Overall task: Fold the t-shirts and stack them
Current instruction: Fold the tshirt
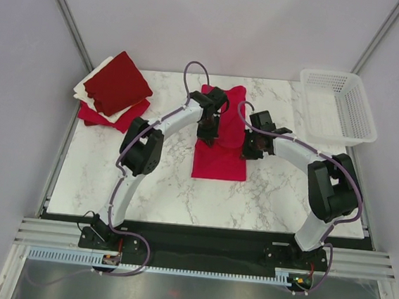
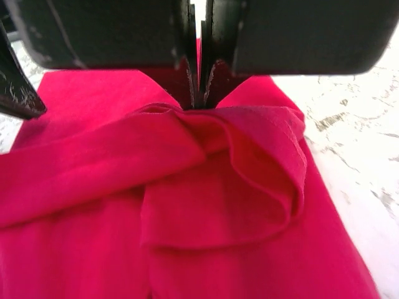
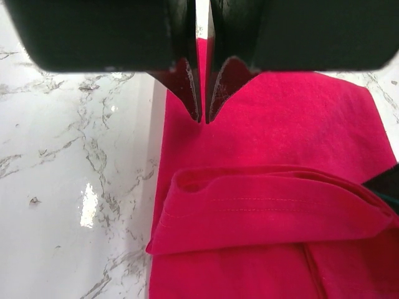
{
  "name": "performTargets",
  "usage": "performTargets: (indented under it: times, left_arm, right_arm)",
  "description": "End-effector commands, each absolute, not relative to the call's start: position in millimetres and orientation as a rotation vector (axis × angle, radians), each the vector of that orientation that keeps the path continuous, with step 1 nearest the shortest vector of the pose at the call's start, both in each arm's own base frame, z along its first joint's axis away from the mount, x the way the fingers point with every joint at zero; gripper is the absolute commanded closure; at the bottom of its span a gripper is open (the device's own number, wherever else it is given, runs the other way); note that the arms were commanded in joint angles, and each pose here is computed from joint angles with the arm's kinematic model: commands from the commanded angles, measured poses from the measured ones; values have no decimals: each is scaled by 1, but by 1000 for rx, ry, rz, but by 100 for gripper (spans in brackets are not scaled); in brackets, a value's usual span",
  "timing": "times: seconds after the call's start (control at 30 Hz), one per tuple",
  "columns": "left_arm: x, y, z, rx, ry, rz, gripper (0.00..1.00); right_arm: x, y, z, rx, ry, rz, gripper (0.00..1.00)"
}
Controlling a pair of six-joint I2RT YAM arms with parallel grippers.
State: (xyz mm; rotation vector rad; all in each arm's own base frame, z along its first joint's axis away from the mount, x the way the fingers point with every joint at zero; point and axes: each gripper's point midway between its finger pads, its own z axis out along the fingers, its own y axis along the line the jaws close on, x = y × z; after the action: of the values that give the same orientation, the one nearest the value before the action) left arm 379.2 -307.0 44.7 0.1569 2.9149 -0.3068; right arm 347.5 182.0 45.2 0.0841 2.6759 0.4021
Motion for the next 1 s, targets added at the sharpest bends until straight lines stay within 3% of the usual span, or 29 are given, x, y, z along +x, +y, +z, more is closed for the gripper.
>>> performTargets:
  times: [0.0,0.23,0.5,0.6,0.63,0.67,0.73,0.8,0.97]
  left_arm:
    - [410,-300,56,101,2835,-287,97]
    - [454,-240,44,-104,2834,-249,97]
    - [442,-237,70,-59,2811,-275,94]
    - [424,-229,77,-45,2818,-230,82]
    - [419,-225,93,-42,2782,-220,77]
    - [406,-219,85,-45,2807,-201,55]
    - [392,-221,104,-30,2770,-253,41]
    - [368,-220,97,-4,2791,-282,31]
    - [316,-215,87,-1,2819,-375,31]
  right_arm:
    - [360,186,56,56,2622,415,88]
    - [362,185,54,56,2624,408,88]
    - [371,187,67,51,2595,408,86]
    - [368,179,79,60,2566,370,73]
    - [366,176,83,65,2554,360,60]
    - [363,174,96,67,2518,367,51]
    - [349,167,95,71,2520,363,27]
    - [329,160,96,79,2510,373,21]
    - [282,164,98,122,2497,554,20]
